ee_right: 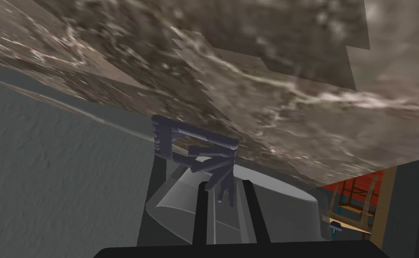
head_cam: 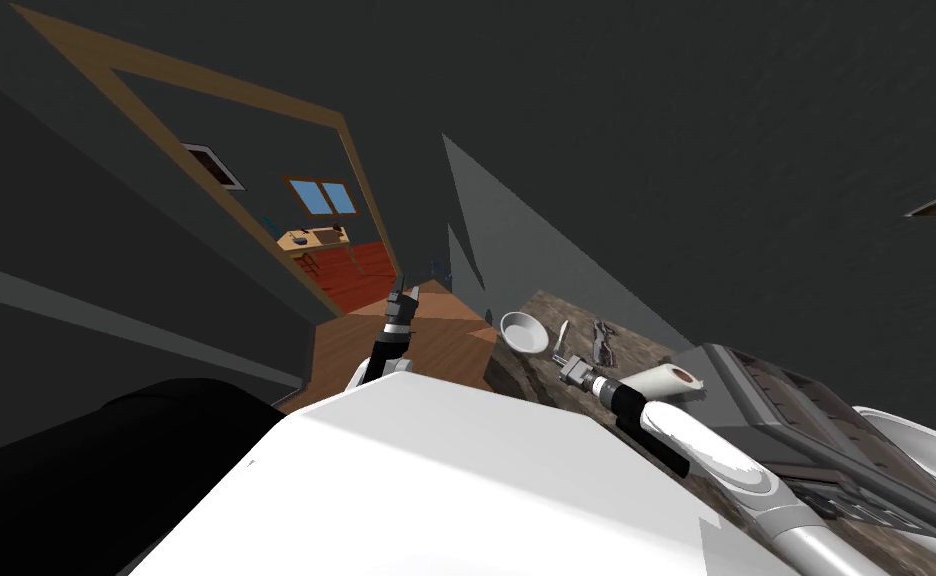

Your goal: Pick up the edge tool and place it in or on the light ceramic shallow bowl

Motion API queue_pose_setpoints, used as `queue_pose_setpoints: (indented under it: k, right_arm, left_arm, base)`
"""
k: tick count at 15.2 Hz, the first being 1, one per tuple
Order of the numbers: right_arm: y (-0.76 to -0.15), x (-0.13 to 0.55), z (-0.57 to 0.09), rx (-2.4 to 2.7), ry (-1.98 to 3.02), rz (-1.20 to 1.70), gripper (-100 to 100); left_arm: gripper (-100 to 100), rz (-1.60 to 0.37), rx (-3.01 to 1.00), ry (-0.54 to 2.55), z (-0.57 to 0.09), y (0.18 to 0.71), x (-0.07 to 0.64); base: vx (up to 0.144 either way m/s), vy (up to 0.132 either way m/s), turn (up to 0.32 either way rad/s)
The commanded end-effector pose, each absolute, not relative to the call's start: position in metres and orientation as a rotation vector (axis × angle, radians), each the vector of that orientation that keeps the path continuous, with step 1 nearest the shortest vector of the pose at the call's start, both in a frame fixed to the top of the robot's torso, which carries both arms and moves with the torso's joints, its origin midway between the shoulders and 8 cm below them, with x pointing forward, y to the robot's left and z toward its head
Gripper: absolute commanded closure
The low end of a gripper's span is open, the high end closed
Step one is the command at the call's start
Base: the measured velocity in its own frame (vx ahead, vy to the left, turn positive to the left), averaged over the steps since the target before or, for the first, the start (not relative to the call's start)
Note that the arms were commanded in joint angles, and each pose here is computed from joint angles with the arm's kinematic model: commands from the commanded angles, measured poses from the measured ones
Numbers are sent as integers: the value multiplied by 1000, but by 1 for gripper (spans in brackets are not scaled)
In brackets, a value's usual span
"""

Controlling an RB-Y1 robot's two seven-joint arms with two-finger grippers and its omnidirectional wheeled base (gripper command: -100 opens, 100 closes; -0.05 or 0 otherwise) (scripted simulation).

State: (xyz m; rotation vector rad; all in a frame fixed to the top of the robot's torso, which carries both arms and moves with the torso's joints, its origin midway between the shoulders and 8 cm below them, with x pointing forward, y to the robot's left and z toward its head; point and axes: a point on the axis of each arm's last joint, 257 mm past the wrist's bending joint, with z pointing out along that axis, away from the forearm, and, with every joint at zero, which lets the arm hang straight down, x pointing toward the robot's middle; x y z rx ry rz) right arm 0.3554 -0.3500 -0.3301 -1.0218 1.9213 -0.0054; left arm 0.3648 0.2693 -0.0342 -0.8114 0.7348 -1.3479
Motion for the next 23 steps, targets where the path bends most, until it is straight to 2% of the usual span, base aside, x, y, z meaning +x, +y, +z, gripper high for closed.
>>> queue_pose_setpoints:
  k: [1,2,9,17,23]
  right_arm:
    - [-350,355,-330,-1022,1921,-5,100]
    - [-354,379,-303,-997,1869,-41,100]
    - [-392,423,-246,-904,1802,-156,100]
    - [-458,450,-201,-768,1789,-287,100]
    - [-522,457,-184,-575,1816,-365,100]
  left_arm:
    - [0,-1348,-811,735,-34,269,365]
    - [0,-1348,-811,735,-34,269,365]
    - [0,-1348,-811,735,-34,269,365]
    - [0,-1348,-811,734,-34,269,365]
    - [0,-1348,-812,734,-34,269,365]
  base:
    - [0,0,0]
    - [-18,32,-41]
    - [-78,88,-86]
    - [-156,144,-114]
    - [-22,217,-73]
